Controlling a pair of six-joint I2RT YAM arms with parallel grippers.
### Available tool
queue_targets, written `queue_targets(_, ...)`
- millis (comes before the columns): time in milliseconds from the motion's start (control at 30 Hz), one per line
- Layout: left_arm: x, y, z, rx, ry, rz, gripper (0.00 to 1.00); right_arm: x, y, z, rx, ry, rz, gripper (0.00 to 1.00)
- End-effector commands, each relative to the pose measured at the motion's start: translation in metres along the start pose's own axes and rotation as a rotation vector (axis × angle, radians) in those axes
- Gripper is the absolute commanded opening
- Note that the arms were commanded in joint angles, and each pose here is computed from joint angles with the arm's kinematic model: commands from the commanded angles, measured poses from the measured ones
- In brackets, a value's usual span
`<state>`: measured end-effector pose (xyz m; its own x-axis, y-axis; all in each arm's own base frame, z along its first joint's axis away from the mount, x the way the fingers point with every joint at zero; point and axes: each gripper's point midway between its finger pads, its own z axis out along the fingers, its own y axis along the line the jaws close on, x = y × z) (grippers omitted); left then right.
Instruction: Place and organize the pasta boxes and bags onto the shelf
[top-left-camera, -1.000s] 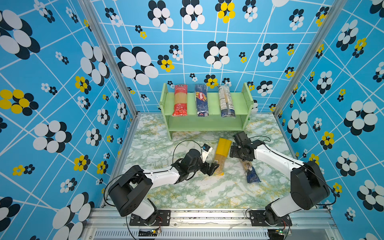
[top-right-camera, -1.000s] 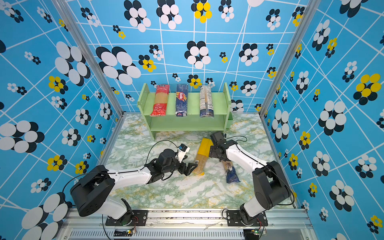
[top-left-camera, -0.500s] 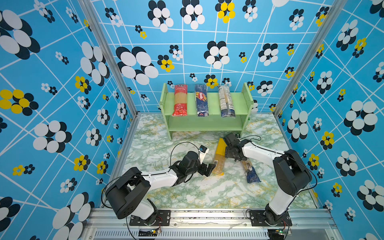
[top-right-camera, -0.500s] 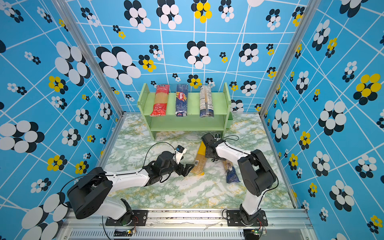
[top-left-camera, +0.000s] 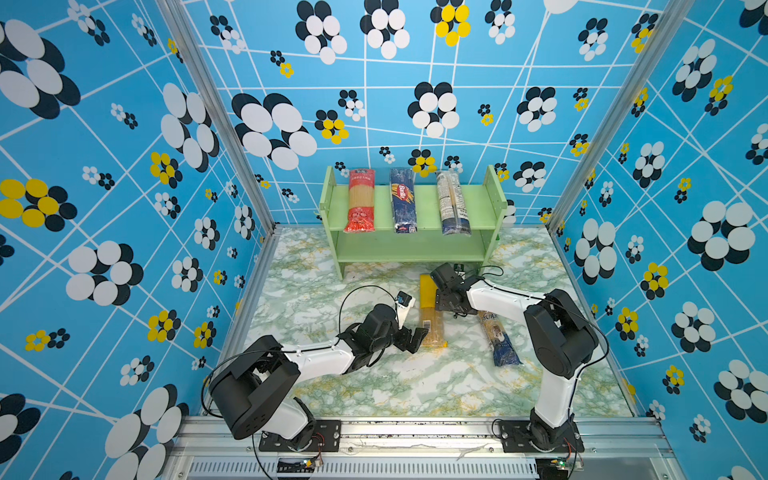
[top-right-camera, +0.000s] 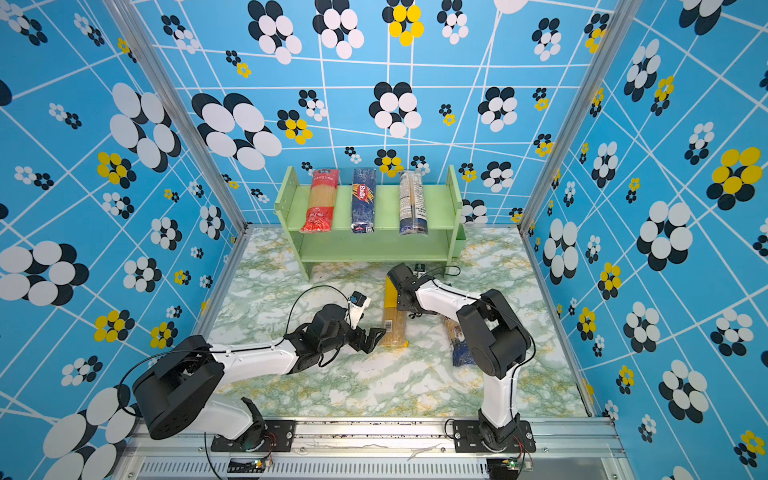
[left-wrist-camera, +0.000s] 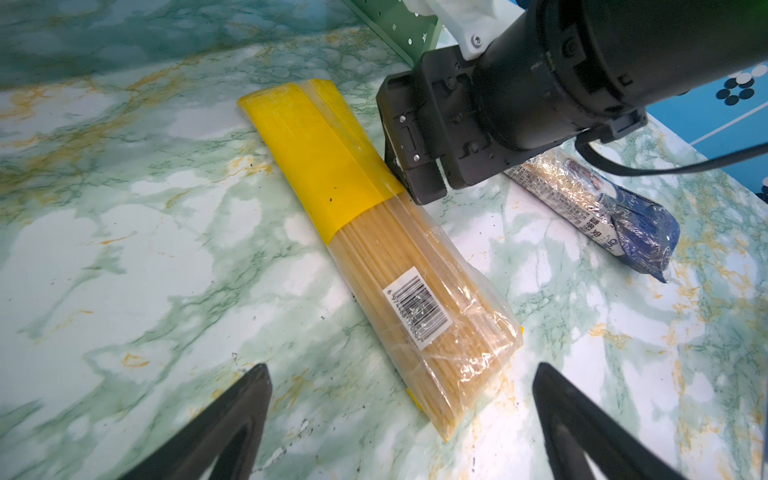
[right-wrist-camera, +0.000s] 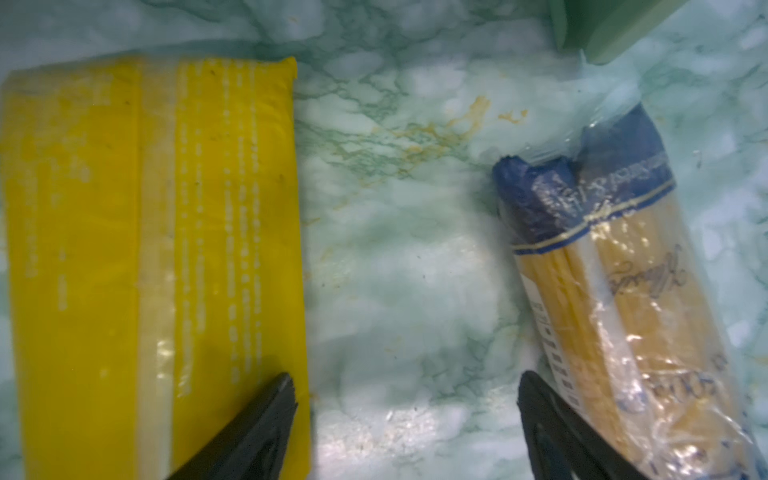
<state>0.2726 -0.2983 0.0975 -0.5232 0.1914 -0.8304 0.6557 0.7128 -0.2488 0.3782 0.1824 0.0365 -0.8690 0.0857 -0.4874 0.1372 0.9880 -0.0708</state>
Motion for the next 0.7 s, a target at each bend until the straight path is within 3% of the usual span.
queue_targets(0, 0.003, 0.002, -0.002, -0.015, -0.002, -0.004, 0.99, 0.008, 0.025, 0.0, -0.091, 0.029, -0.024, 0.87)
queue_targets(233, 0.006, 0.011, 0.003, -0.075, 0.009, -0.03, 0.99, 0.004, 0.0, -0.018, -0.042, -0.021, -0.063, 0.87)
queue_targets(400, 0.008, 0.016, 0.002, -0.104, 0.0, -0.044, 0.99, 0.022, -0.018, -0.026, -0.006, 0.036, -0.161, 0.88)
queue_targets(667, 0.013, 0.022, -0.003, -0.128, -0.005, -0.083, 0.99, 0.062, -0.028, -0.03, -0.052, 0.128, -0.2, 0.87)
